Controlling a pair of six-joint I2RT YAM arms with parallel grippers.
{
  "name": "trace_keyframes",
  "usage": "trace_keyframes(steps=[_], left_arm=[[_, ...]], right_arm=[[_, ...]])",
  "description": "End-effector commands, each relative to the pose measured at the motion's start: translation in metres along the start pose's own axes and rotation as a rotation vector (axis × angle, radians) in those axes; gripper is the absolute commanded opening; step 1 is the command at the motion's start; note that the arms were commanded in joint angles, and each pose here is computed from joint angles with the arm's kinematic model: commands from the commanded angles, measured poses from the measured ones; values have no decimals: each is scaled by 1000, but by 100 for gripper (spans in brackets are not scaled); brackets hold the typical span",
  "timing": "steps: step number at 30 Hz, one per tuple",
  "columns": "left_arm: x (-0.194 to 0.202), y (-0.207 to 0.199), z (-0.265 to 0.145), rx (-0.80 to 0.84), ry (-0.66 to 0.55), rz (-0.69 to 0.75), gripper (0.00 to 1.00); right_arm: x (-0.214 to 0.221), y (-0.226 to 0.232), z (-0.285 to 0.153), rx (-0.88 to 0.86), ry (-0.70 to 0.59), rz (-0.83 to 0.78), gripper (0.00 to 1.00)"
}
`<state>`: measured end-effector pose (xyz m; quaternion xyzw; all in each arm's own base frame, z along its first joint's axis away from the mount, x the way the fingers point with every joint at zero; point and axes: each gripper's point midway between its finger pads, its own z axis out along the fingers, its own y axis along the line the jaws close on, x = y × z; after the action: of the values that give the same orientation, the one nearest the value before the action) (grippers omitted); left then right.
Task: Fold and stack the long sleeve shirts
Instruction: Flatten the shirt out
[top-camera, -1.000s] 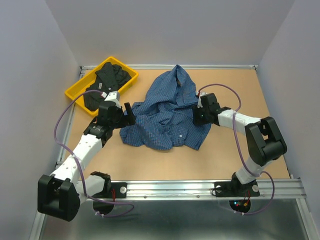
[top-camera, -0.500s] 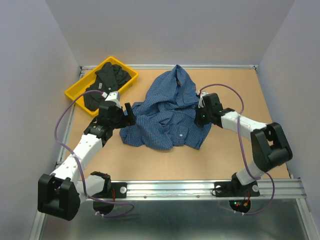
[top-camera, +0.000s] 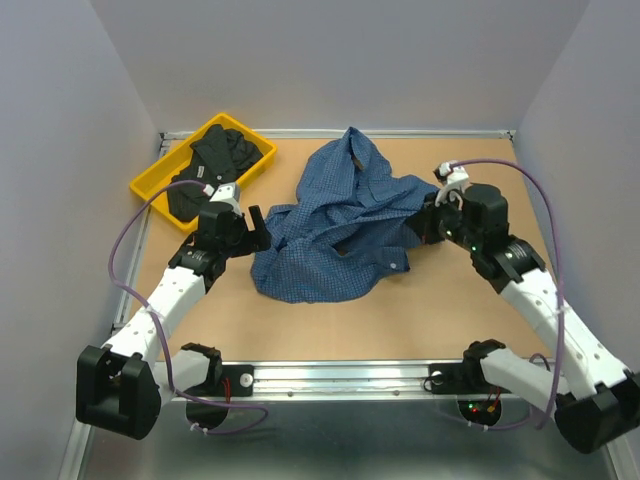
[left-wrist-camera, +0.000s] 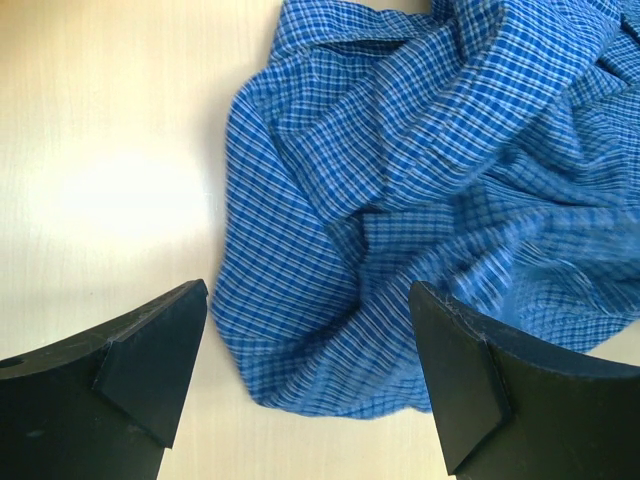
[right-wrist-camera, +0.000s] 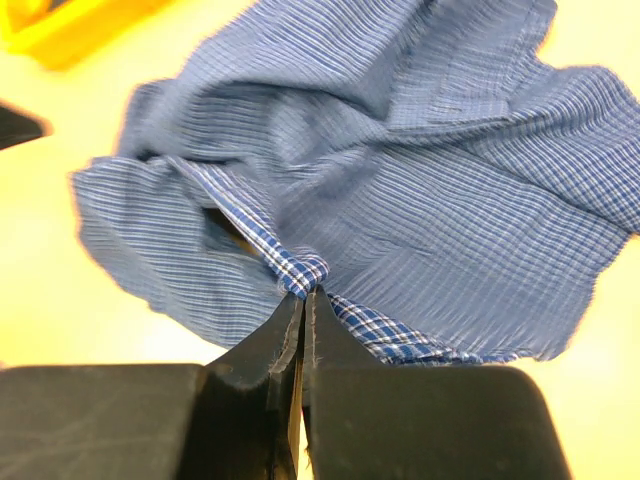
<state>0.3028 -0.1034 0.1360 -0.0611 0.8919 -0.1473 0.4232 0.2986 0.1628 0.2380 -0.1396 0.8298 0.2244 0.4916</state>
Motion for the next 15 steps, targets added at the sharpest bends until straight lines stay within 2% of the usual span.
trace_keyframes(steps=[1,6,10,13,15], left_arm=[[-10,3,-2,-11,-45,-3,94],[-9,3,-2,-9,-45,-12,94],[-6,3,0,-14,-34,-25,94],[-2,-1,4,9,-12,-54,94],[4,-7,8,35,16,-81,94]], right_arm=[[-20,27,-47,-98,-78,-38,2],[-1,28,-75,-79,-71,2,5],[0,11,-86,42,-103,90,2],[4,8,-84,66,-77,135,3],[13,5,-77,87,-19,174,8]])
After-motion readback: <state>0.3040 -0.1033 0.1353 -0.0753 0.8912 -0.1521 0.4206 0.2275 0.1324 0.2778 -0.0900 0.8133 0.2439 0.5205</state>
